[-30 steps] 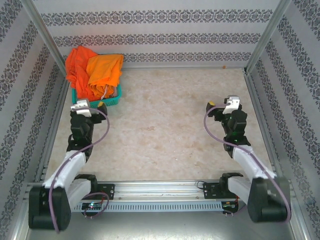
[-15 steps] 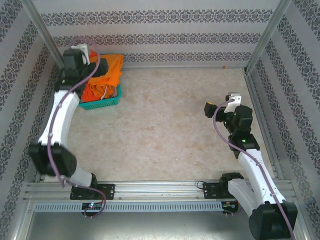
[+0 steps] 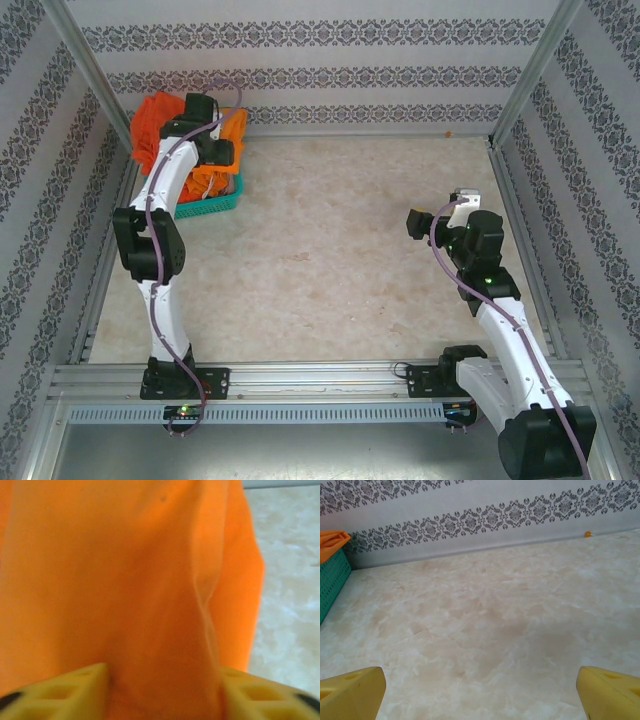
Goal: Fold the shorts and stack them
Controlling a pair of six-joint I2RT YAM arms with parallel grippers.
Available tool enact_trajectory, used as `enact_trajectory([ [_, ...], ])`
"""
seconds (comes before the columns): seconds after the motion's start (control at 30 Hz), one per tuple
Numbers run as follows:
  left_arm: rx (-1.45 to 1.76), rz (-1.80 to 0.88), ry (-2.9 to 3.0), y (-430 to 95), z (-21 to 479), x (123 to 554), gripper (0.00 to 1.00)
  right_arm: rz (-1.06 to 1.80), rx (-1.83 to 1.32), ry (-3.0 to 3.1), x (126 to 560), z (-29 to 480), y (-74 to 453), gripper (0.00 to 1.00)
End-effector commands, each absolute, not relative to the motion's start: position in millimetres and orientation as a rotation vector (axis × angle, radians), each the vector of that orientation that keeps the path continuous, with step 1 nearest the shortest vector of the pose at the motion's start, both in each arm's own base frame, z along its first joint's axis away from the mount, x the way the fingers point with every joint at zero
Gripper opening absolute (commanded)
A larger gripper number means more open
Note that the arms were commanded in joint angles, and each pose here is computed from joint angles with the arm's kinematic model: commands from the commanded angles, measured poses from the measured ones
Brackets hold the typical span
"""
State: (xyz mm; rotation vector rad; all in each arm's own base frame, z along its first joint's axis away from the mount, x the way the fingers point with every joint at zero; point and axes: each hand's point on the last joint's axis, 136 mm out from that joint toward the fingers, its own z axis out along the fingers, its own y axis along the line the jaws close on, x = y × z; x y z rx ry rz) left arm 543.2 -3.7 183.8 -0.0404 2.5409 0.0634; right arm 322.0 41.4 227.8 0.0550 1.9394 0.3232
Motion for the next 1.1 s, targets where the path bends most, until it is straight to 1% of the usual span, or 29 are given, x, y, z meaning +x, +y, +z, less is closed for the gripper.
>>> enact_trajectory([
  [0.0, -0.045, 0.135, 2.547, 5.7, 192.2, 542.5, 0.34, 0.362, 0.048, 1.917, 318.4, 237.5, 47.8, 0.98],
  [0.1, -0.057, 0.087, 2.505, 0.2, 209.9, 547.7, 0.07, 0.362, 0.048, 1.912, 316.3, 238.0, 47.7, 0.98],
  [0.13, -0.06, 0.055, 2.473, -3.5, 223.3, 549.7, 0.0, 0.36, 0.049, 1.908, 315.5, 238.7, 47.4, 0.98],
  [0.17, -0.066, 0.024, 2.445, -6.9, 234.6, 551.3, 0.0, 0.358, 0.05, 1.903, 315.1, 239.9, 46.9, 0.98],
  [0.27, -0.064, -0.114, 2.314, -24.2, 289.1, 554.0, 0.0, 0.361, 0.053, 1.883, 313.6, 245.9, 46.6, 0.98],
  [0.43, -0.014, -0.366, 2.045, -68.9, 401.0, 543.5, 0.0, 0.363, 0.052, 1.836, 312.1, 263.5, 46.1, 0.98],
  [0.6, 0.1, -0.563, 1.782, -133.1, 504.6, 512.7, 0.0, 0.354, 0.058, 1.792, 310.6, 282.9, 43.6, 0.98],
  [0.7, 0.14, -0.742, 1.613, -169.7, 560.3, 486.3, 0.0, 0.36, 0.063, 1.761, 308.9, 296.1, 43.2, 0.98],
  [0.83, 0.196, -1.012, 1.406, -218.3, 618.7, 450.3, 0.0, 0.357, 0.069, 1.714, 304.3, 318.1, 41.1, 0.98],
  [0.93, 0.228, -1.168, 1.273, -249.7, 651.4, 423.5, 0.0, 0.361, 0.078, 1.669, 299.1, 336.9, 39.6, 0.98],
  [1.07, 0.254, -1.33, 1.171, -284.6, 668.7, 402.8, 0.0, 0.373, 0.087, 1.619, 292.4, 357.5, 38.5, 0.98],
])
